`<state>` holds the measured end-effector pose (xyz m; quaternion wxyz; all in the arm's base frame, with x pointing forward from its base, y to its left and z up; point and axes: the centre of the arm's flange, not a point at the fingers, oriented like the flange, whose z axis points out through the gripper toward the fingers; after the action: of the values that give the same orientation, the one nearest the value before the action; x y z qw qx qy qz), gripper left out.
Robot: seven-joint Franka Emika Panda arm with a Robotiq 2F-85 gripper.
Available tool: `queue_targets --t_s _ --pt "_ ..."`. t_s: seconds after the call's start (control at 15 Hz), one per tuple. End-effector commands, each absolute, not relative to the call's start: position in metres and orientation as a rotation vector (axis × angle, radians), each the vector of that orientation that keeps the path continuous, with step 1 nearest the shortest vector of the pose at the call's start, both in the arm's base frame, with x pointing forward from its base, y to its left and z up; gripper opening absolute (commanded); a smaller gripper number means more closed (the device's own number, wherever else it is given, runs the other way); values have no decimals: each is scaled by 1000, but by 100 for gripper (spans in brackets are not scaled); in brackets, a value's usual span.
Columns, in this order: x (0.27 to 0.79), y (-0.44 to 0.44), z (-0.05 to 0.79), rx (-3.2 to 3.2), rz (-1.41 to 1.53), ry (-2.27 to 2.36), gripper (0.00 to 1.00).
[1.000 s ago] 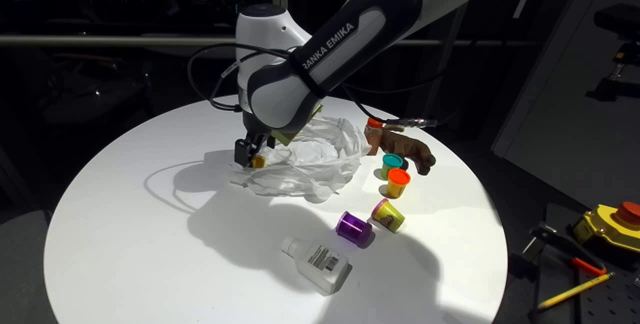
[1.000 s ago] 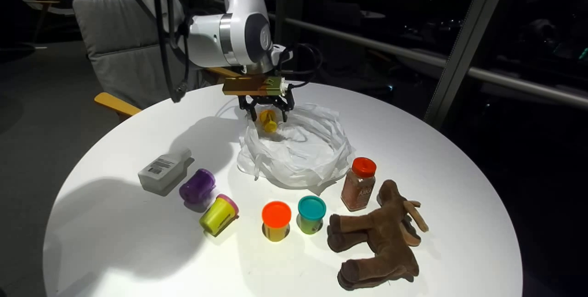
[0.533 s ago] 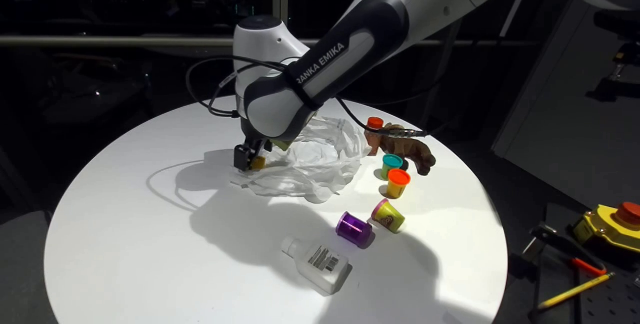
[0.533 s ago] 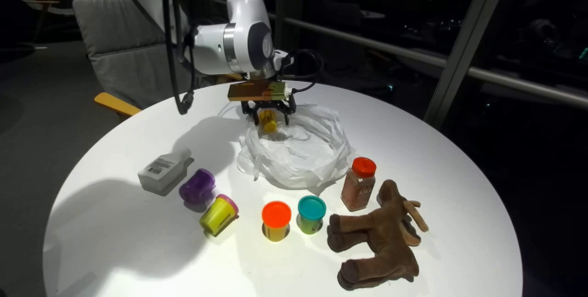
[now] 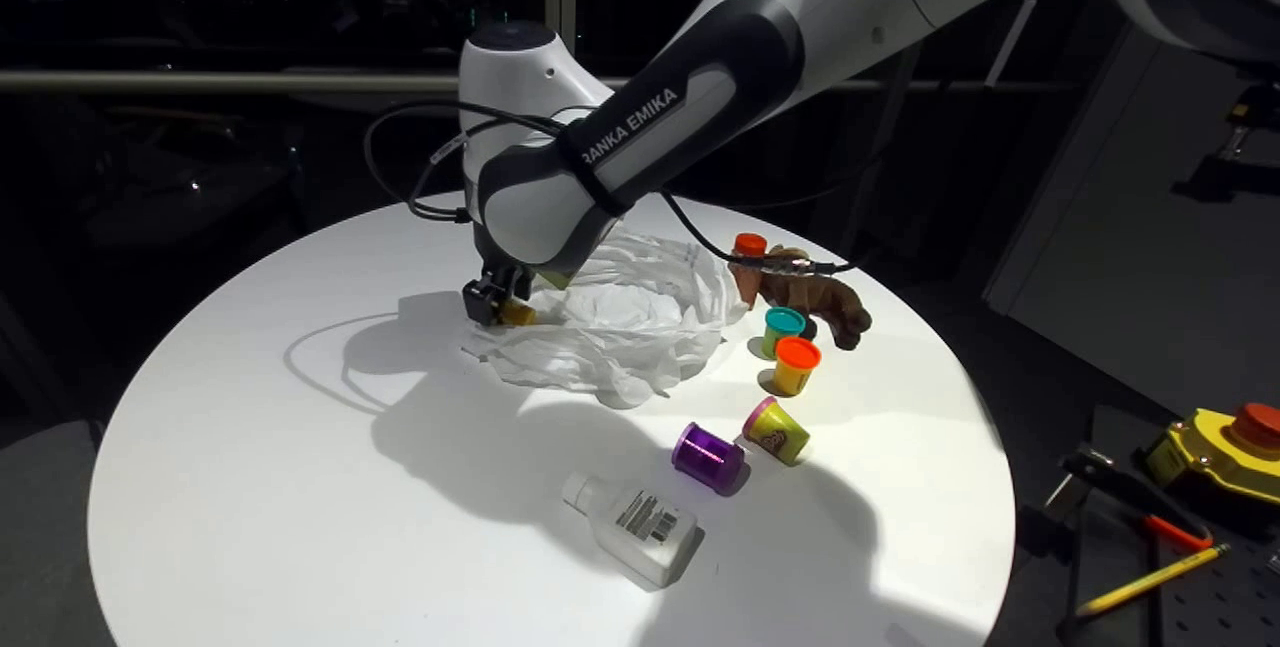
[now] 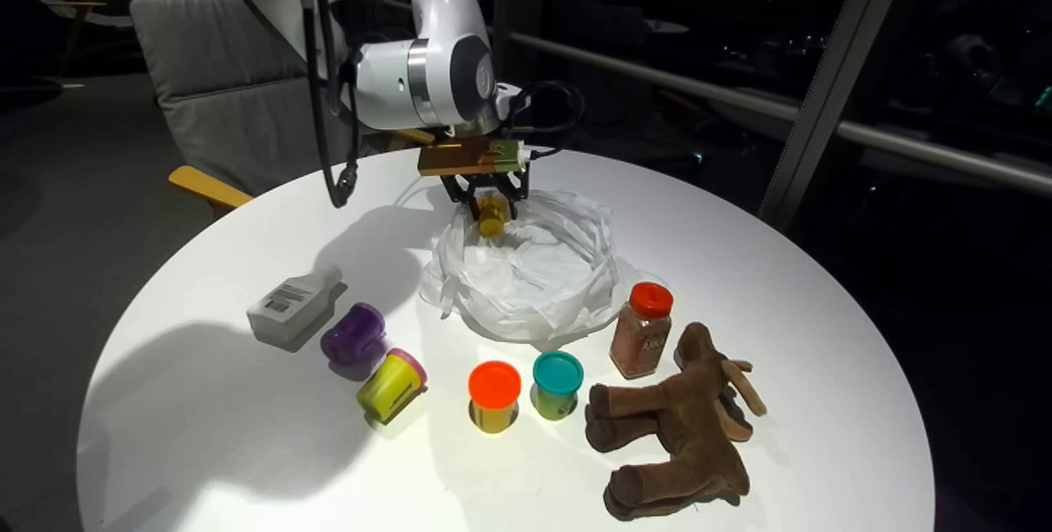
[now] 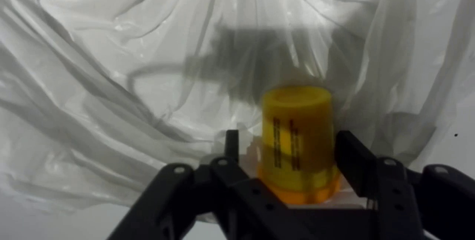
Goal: Pick up all the objects from the plastic bag and put them on the table.
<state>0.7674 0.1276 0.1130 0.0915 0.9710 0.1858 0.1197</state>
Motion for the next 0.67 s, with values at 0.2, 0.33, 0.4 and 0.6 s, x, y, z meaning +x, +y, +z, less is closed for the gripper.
queue_targets --t_s 0.2,0.33,0.4,0.6 --pt "778 123 114 2872 308 614 22" --pt "775 119 119 2856 286 584 22" --pt "774 117 123 2848 260 558 22" --pt "761 104 146 2799 184 453 22"
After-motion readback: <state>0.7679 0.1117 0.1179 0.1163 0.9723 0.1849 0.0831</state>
